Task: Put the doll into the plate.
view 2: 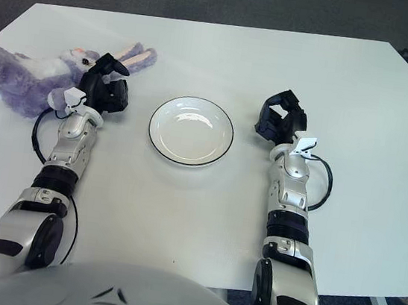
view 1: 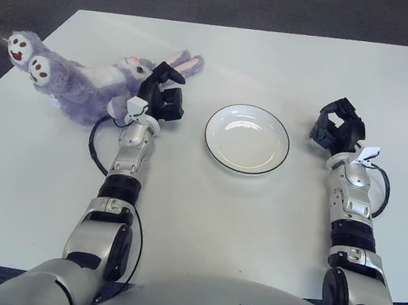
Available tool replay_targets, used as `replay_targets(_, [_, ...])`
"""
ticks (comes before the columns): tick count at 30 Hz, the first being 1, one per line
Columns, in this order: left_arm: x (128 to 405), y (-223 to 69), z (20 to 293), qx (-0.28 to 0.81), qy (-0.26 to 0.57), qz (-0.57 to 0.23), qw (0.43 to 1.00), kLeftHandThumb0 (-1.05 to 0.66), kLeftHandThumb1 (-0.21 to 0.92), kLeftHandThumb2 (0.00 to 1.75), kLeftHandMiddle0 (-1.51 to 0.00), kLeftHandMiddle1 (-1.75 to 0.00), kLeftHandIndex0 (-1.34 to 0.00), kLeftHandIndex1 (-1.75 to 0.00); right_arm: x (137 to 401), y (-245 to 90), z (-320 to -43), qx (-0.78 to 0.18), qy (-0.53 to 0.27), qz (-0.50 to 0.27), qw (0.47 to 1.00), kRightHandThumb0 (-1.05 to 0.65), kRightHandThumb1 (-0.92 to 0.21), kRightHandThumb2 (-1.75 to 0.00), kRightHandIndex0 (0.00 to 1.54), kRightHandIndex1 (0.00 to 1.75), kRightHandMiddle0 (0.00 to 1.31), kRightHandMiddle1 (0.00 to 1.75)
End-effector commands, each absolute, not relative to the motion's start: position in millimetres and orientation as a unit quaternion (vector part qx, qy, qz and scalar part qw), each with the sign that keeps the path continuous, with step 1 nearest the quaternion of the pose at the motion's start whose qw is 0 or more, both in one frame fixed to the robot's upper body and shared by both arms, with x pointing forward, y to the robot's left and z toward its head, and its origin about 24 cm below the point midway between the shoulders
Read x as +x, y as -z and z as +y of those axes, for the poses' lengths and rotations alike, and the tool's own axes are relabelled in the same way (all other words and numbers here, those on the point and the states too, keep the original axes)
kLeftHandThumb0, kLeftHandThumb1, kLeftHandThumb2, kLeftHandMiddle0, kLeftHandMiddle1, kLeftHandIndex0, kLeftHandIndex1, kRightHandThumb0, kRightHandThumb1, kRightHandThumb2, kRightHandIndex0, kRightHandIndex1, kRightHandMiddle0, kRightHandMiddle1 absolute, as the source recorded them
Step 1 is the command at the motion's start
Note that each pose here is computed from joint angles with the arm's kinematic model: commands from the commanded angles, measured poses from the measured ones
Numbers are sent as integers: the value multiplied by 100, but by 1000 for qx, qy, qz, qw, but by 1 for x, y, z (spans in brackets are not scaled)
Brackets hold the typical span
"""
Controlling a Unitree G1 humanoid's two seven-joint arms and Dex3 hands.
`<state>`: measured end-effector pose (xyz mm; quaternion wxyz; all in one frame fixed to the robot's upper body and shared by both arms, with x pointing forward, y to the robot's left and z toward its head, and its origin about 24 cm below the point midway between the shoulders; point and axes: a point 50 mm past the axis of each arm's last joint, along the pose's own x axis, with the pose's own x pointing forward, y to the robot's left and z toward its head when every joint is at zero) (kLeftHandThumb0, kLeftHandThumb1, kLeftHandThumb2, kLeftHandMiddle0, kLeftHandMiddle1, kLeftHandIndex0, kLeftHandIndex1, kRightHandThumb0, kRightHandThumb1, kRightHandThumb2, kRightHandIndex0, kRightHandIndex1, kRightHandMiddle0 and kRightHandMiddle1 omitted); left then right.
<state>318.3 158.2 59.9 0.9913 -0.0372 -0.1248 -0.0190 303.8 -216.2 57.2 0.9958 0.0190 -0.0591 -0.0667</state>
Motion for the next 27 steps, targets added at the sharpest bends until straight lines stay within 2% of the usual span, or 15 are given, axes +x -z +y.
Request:
replay_targets(1, [292,-14,156,-58,6,-41,997,-45,40,121,-126,-175,-54,-175,278,-14,-215,39,82,18,996,-43,-49,-110,97,175,48,175])
replay_targets(10, [289,-20,156,-9,-7,-75,997,-45,41,120,-123,-175,-54,-175,278,-14,-215,38,83,17,996,-43,-48,-111,98,175,49,175])
replay_targets(16, [280,-41,157,99,-20,-170,980,-44,43,118,-122,-175,-53,-175,278,-14,-216,35,83,19,996,-43,-48,-111,98,175,49,175])
replay_targets(20, [272,-67,155,244,-46,-260,933,-45,40,122,-124,-175,-55,-175,279,-13,-215,35,82,20,996,-43,-48,-111,96,175,48,175])
replay_targets(27, [265,-69,155,343,-68,-294,889,-46,39,123,-119,-175,-56,-175,279,-12,-214,39,78,20,996,-43,-49,-110,96,175,48,175])
